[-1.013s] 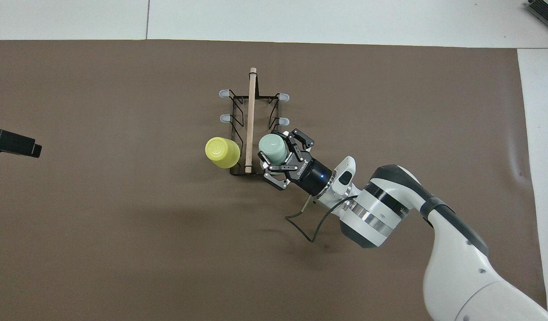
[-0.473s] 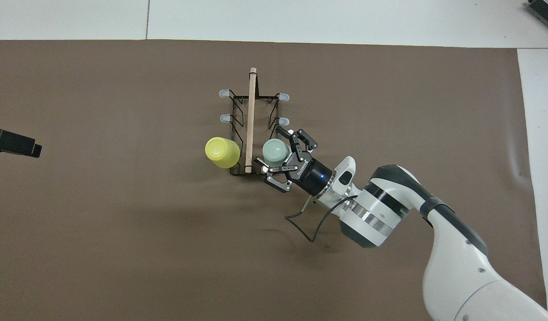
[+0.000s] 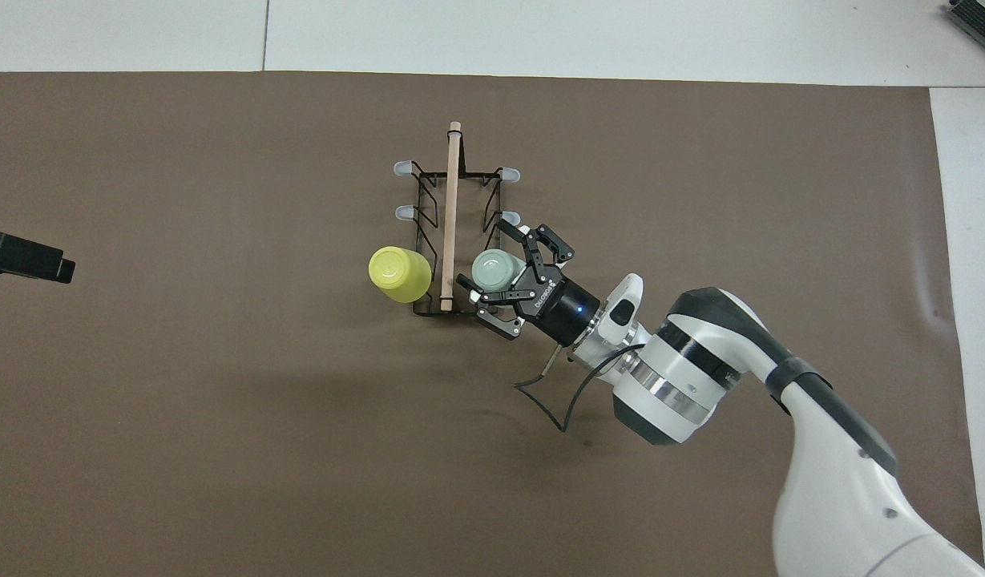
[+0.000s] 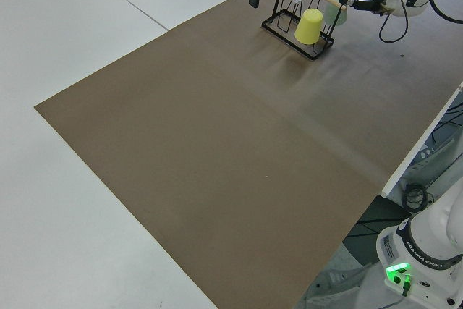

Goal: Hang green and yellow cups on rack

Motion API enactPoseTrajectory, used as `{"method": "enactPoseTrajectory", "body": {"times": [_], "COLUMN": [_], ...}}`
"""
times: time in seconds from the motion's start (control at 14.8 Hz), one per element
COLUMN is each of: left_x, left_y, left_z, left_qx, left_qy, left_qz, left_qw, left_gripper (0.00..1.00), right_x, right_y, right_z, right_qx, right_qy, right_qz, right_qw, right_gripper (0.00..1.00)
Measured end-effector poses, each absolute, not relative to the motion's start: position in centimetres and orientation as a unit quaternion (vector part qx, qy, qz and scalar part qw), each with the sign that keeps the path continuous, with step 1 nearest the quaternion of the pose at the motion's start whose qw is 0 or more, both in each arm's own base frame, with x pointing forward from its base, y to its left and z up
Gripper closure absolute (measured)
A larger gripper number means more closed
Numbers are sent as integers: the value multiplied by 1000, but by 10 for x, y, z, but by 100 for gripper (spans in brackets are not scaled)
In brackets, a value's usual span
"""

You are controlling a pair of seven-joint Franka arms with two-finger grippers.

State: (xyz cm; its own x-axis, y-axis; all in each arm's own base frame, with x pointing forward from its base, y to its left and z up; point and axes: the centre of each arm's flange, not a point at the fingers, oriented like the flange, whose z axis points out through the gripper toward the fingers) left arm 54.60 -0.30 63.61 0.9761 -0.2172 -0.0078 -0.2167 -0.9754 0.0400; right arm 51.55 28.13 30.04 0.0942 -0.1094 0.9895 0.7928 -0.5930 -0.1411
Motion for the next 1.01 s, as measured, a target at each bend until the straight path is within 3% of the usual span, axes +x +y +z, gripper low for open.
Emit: {"method": "enactPoseTrajectory", "body": {"times": [0.34,0.74,1.01], "left_x": [546,546,546], "left_y": [-3,-3,-3], "left_z": [636,636,636], "left_qx": [994,994,994], "left_qy": [-109,-109,-109], "left_qz": [-6,-6,-6], "left_qw": [19,19,19], "left_gripper": [0,0,0], "right_x": [506,521,541], "right_y": [262,212,157], "right_z": [417,486,495], "right_qx": [-675,-699,-687], "right_qy": [-310,-433,-510], "right_qz": [-596,-525,-470], "right_qw": [306,220,219], "right_gripper": [0,0,0]}}
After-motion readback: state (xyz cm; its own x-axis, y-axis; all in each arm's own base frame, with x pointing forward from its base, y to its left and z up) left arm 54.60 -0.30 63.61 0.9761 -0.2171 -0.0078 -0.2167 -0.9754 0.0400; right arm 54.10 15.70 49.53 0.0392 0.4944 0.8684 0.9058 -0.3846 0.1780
